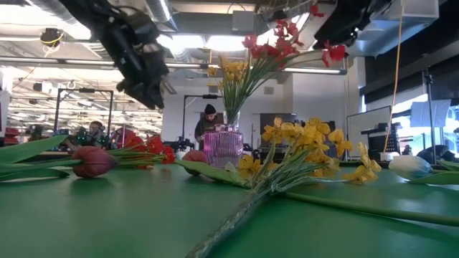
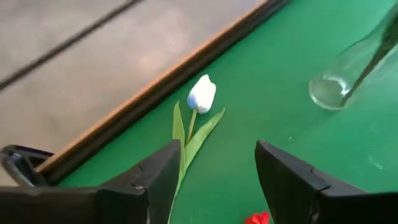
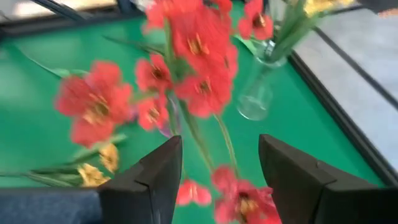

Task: Sort flowers into vase by color
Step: Put the top white tulip into the transparent vase

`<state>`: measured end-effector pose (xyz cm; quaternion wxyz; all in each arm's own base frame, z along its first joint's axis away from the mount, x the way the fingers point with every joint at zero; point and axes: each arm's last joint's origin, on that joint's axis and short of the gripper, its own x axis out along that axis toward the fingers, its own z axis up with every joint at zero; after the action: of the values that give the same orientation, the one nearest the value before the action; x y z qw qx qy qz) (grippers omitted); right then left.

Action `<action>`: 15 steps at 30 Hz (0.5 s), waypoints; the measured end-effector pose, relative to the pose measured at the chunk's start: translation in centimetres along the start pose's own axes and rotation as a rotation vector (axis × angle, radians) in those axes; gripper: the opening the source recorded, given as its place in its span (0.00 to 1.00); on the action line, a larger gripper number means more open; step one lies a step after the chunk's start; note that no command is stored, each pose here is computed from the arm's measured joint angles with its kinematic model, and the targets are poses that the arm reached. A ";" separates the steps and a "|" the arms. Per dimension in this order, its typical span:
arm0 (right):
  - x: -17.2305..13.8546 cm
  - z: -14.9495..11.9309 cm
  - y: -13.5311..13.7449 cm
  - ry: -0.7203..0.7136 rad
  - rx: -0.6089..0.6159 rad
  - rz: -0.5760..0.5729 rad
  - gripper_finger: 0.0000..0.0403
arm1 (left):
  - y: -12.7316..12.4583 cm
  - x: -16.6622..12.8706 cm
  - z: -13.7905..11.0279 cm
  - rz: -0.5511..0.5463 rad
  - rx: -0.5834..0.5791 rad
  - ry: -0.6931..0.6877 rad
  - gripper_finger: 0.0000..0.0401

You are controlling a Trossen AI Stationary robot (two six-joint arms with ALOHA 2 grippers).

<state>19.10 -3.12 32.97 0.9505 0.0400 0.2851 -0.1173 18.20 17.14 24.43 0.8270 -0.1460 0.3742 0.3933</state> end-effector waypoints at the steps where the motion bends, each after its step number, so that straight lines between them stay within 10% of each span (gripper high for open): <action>1: 0.0 -0.2 0.2 0.017 -0.004 -0.024 0.52 | 0.2 0.6 0.1 -0.002 0.002 0.022 0.52; 15: -4.9 0.0 0.3 -0.113 -0.005 -0.155 0.52 | 2.4 8.9 -2.8 -0.020 0.014 0.376 0.53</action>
<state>15.14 -1.88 35.66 0.9531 0.0087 0.2336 -0.1920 18.59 22.05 16.11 0.7473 -0.2152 0.5235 0.3481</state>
